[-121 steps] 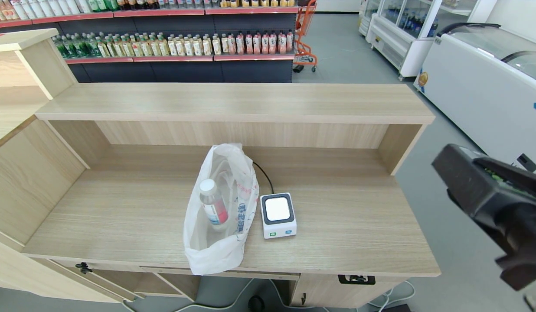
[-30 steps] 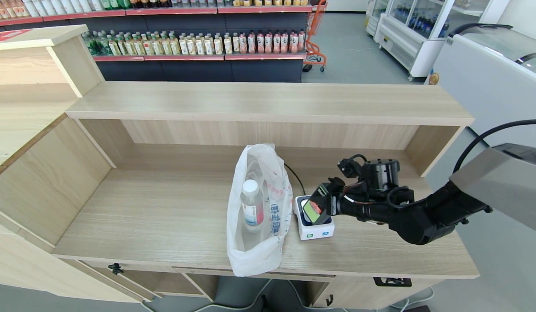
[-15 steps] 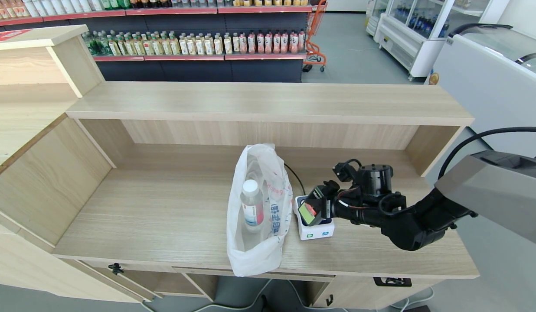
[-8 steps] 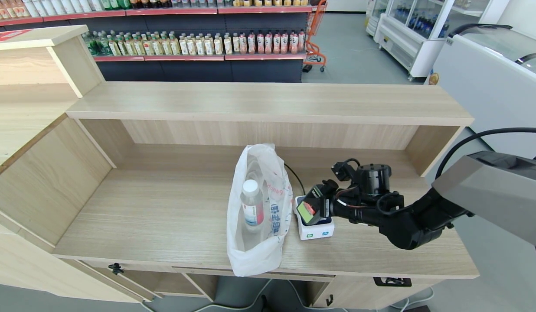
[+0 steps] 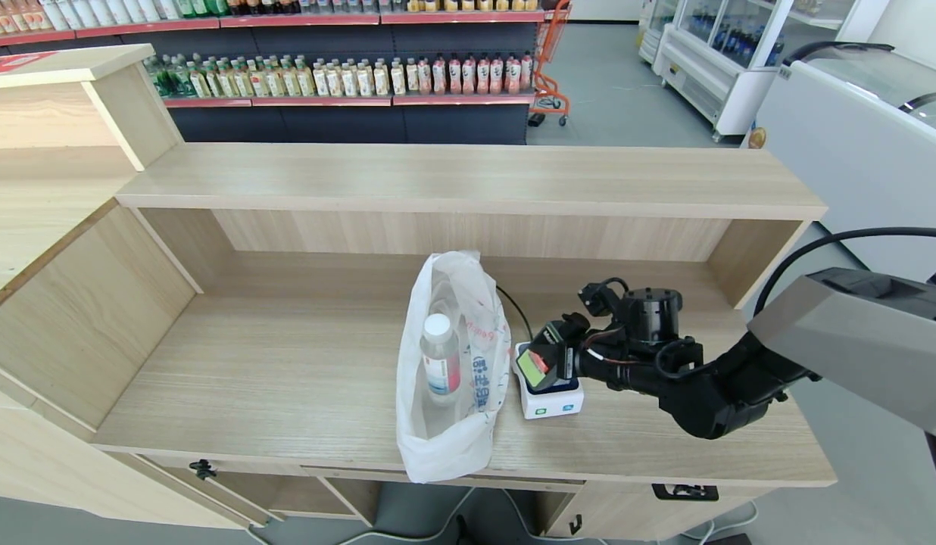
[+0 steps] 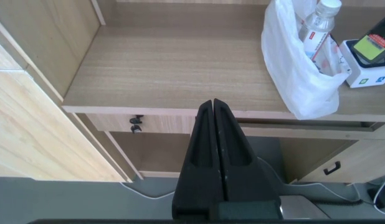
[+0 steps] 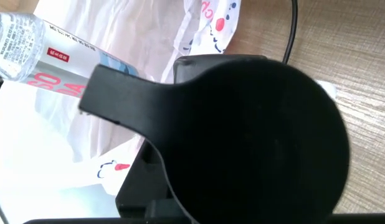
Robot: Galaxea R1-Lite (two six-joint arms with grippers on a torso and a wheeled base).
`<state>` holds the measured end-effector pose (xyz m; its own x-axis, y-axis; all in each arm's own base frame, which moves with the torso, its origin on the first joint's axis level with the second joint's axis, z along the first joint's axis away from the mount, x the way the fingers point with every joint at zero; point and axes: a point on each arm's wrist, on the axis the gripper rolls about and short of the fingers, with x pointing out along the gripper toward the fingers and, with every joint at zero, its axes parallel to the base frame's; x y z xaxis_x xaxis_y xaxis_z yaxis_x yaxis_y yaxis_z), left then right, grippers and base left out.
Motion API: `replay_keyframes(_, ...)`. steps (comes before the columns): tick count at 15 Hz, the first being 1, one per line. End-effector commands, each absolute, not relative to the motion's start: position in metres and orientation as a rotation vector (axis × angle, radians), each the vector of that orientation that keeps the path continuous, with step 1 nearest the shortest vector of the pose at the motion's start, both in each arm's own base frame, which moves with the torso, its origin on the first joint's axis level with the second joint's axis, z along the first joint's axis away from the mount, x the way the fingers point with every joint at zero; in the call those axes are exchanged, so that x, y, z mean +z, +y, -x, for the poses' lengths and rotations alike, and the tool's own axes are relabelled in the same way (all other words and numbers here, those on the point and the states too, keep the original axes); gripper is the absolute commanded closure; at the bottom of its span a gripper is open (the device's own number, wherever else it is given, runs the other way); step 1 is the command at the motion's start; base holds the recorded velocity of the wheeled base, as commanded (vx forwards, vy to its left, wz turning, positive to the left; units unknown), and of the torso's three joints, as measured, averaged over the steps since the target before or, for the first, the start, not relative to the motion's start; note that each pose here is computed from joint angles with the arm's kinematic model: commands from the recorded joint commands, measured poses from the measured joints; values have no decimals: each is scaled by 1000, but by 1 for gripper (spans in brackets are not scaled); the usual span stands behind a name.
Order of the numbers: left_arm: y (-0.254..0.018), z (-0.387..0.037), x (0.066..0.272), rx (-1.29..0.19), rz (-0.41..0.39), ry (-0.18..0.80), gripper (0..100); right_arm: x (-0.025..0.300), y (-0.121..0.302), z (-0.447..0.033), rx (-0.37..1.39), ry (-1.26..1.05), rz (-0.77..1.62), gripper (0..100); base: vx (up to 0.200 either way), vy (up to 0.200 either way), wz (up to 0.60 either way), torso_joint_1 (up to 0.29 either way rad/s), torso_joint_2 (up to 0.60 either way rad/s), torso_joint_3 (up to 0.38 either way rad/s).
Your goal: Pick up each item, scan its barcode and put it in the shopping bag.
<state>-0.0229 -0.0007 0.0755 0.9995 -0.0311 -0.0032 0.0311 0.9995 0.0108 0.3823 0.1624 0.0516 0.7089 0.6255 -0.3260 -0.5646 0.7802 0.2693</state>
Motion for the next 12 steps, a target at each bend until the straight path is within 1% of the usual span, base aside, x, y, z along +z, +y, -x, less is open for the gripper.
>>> replay_keyframes(1,-1,23,75,-32,-11,4,100,54,161,-382,654,411,-153,100,0,0,0,0,0,0)
replay_keyframes(4,-1,23,75,-32,-11,3,100,94,154,-373,586,312,-144,100,0,0,0,0,0,0)
replay_keyframes(5,-1,23,76,-31,-11,3,100,118,145,-364,553,254,-132,100,0,0,0,0,0,0)
replay_keyframes(7,-1,23,75,-32,-11,4,100,142,130,-349,468,195,-99,100,0,0,0,0,0,0)
replay_keyframes(9,-1,23,75,-32,-11,4,100,147,111,-348,325,135,3,100,0,0,0,0,0,0)
replay_keyframes(10,-1,23,75,-31,-11,4,100,148,100,-351,268,69,40,100,0,0,0,0,0,0)
replay_keyframes(12,-1,23,75,-31,-9,4,100,151,94,-351,202,19,58,100,0,0,0,0,0,0)
